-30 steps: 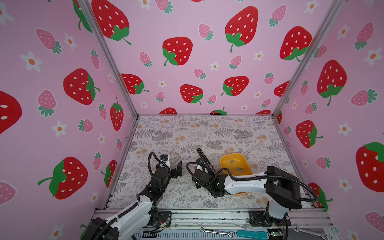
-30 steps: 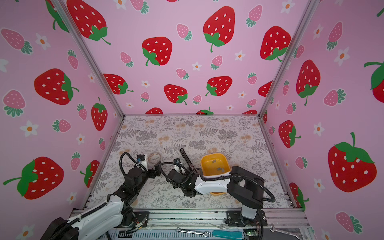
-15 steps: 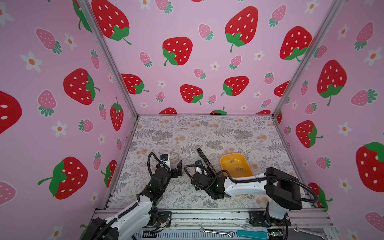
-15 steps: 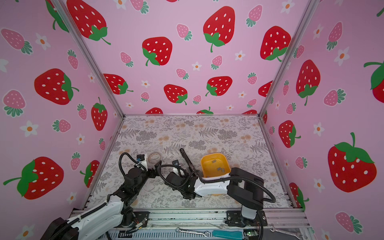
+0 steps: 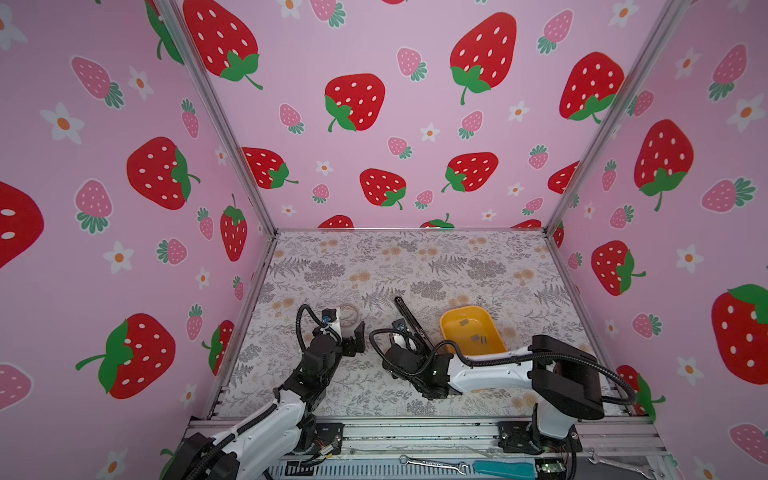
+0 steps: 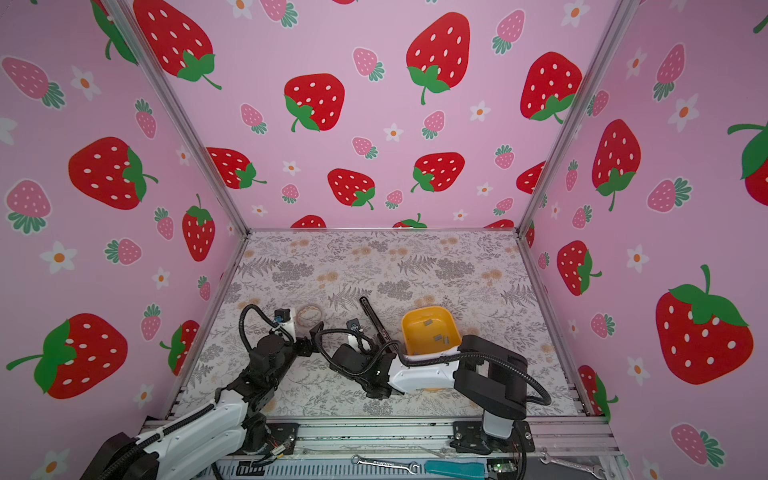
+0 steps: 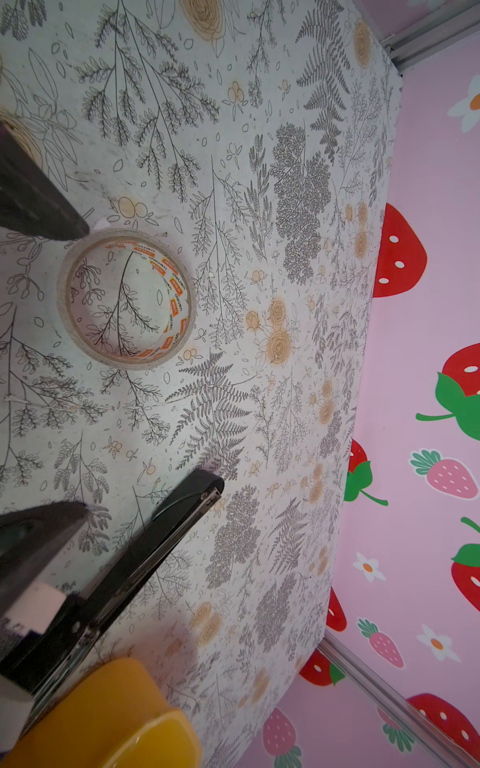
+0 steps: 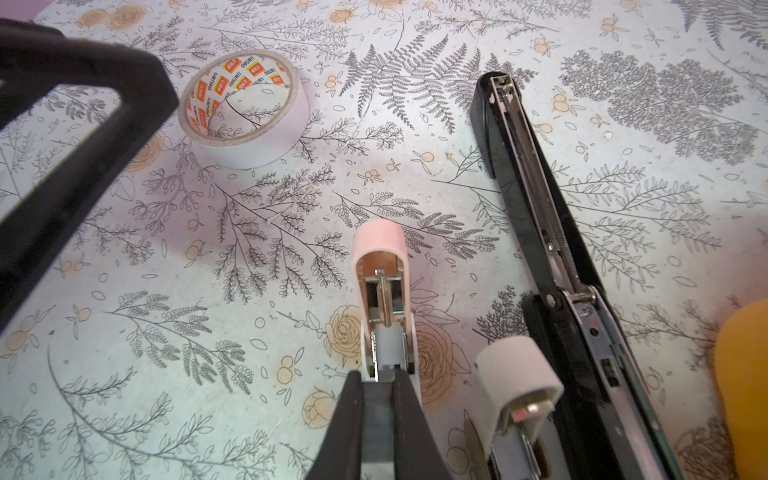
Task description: Load the staples into the stapler
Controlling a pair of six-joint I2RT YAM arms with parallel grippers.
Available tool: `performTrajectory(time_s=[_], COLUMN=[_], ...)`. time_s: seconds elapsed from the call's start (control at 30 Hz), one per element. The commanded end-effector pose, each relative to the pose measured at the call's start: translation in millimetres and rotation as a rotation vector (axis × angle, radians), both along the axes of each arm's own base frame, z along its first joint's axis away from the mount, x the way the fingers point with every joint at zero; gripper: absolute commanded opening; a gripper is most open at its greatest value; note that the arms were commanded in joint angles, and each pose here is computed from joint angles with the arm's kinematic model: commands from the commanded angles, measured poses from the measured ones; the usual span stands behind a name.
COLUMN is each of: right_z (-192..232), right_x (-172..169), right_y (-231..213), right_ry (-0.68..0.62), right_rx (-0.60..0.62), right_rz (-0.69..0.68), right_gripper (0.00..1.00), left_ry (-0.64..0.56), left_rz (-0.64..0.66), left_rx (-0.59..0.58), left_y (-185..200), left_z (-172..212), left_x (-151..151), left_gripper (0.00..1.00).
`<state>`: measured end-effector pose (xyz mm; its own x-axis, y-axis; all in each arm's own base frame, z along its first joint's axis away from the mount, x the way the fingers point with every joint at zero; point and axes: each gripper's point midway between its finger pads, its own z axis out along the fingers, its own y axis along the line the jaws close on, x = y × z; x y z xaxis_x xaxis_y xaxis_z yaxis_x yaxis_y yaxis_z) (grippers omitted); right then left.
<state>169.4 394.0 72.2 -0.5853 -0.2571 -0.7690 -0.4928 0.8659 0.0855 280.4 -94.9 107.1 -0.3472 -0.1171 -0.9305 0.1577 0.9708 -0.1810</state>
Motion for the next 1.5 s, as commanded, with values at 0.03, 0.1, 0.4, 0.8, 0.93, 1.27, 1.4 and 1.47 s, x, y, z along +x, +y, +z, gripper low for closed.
performTrajectory(time_s=[0.03,0.1,0.4,0.8,0.93,1.27,1.4,1.47], right_z=[-6.9,-5.8,-12.5,-20.2,-22.1,-25.0,-24.3,-25.3], right_x=[0.0,-0.3,-1.1,0.6,2.1,0.8,0.5,0.4], right_y=[-4.3,-3.2,-4.3,-8.6,-11.7,-8.8,-8.5,-8.4], right_ry=[-0.018,-0.019,-0.010,-0.003,0.003,0.012,0.011,0.012], right_rx=[-0.021,-0.014,-0.013,-0.025,-0.023,-0.022,-0.022,-0.025], right_rz=[-0.006,-0.001,-0.005,-0.022,-0.031,-0.017,-0.014,-0.013], right_gripper=[0.00,0.00,0.01,0.02,0.02,0.01,0.02,0.02], left_ry=[-0.052,-0.051,-0.046,-0.043,-0.042,-0.042,-0.041,-0.042], left_rz=[0.010,0.009,0.000,-0.005,-0.007,-0.010,-0.011,-0.010], left_rx=[-0.022,-0.022,-0.022,-0.022,-0.022,-0.021,-0.020,-0.023], left_y=[-0.8,-1.2,-3.2,-4.1,-4.4,-5.3,-5.3,-5.4], left_z=[18.2,18.3,17.6,16.7,16.4,16.7,16.3,16.8], left_x=[6.4,6.9,7.4,7.1,7.0,7.4,7.2,7.4], left_gripper=[0.99,0.99,0.99,0.99,0.99,0.99,0.99,0.99])
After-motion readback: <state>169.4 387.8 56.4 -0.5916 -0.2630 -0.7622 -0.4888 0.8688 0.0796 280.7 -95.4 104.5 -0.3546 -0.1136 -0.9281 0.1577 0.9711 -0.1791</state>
